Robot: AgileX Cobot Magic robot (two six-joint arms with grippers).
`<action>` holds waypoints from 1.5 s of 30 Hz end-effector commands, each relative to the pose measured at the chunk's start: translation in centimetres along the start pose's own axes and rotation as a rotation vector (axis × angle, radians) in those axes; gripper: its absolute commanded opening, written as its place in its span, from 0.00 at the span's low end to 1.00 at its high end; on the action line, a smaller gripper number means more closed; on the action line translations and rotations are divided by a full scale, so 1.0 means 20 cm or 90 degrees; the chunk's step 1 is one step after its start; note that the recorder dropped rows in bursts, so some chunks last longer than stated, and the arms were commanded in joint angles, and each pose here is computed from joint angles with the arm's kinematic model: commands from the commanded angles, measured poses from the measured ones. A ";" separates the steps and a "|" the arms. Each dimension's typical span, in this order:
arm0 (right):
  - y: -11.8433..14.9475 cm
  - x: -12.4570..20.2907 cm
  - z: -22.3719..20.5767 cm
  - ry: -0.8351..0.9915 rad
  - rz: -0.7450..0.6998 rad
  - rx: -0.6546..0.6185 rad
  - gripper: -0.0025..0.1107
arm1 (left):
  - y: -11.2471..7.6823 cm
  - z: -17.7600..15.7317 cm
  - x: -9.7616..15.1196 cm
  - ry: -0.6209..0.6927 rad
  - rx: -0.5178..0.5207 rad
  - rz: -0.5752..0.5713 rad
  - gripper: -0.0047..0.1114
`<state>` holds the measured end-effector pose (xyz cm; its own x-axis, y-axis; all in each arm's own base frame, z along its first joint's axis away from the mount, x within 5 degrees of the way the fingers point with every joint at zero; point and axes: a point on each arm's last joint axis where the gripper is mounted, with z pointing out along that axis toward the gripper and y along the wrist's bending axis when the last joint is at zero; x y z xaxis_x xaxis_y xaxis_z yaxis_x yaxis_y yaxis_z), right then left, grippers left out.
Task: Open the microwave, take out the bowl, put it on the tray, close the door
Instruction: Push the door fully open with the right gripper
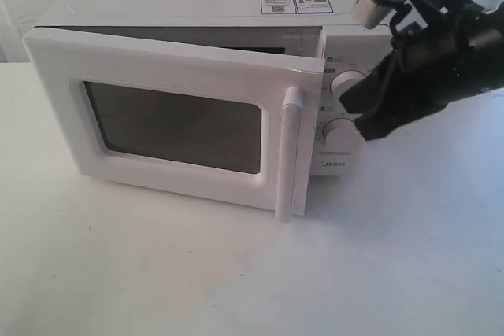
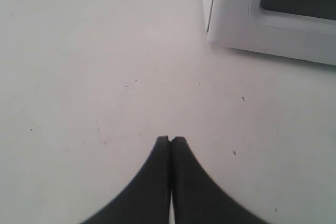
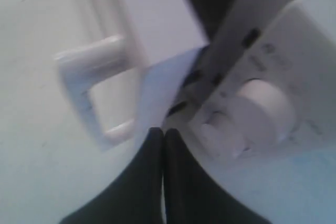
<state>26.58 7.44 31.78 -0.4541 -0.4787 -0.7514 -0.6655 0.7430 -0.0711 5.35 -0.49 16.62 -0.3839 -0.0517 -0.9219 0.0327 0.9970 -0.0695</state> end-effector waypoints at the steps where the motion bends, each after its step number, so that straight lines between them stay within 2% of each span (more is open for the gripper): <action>1: -0.07 -0.01 0.02 -0.058 0.059 0.093 0.02 | 0.00 0.00 0.01 0.002 0.001 -0.004 0.04; 15: -0.10 -0.06 0.01 -0.119 0.086 0.134 0.02 | 0.00 0.00 0.01 0.002 0.001 -0.004 0.04; 21: -0.06 -0.10 0.01 -0.151 0.047 0.072 0.02 | 0.00 0.00 0.01 0.002 0.001 -0.004 0.04; 26: -0.06 -0.08 0.05 -0.136 0.042 0.055 0.02 | 0.00 0.00 0.01 0.002 0.001 -0.004 0.04; 31: 0.01 -0.04 0.14 -0.062 0.010 -0.096 0.02 | 0.00 0.00 0.01 0.002 0.001 -0.004 0.04; 40: 0.24 -0.06 -0.11 -0.107 -0.193 -0.322 0.02 | 0.00 0.00 0.01 0.002 0.001 -0.004 0.04; 42: 0.22 -0.07 -0.11 -0.120 -0.177 -0.287 0.02 | 0.00 0.00 0.01 0.002 0.001 -0.004 0.04; 45: 0.16 -0.10 -0.09 -0.130 -0.095 -0.187 0.02 | 0.00 0.00 0.01 0.002 0.001 -0.004 0.04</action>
<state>23.51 10.24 33.74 -0.1852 -0.5028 -0.8443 -0.9277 0.3730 -0.0186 5.35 -0.49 16.62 -0.3839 -0.0517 -0.9219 0.0327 0.9970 -0.0695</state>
